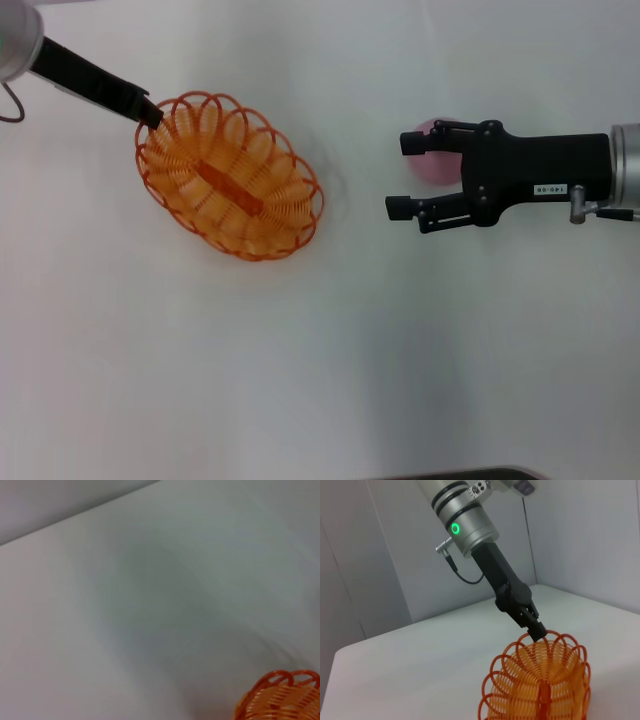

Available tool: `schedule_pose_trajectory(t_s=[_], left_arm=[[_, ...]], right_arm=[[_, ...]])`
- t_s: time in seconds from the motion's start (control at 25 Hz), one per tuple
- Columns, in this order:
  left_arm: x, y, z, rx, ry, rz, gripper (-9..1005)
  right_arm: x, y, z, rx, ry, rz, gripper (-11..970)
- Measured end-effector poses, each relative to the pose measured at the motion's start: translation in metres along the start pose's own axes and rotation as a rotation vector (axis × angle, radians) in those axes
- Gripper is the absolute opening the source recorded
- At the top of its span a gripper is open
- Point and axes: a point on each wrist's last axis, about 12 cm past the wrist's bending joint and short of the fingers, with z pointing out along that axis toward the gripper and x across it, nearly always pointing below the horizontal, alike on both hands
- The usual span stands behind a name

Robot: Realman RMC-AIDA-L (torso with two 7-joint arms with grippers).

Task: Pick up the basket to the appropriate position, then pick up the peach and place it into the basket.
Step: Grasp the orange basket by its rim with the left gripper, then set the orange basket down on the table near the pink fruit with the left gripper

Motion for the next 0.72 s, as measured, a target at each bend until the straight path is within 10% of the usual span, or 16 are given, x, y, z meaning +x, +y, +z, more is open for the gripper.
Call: schedule_pose_trajectory(t_s=[0.72], left_arm=[[0.003,0.003,-0.015,0.047,-0.044,-0.081,34]], right_arm=[[-0.007,-0.004,-0.002,0.005,-0.02,-0.015,958]])
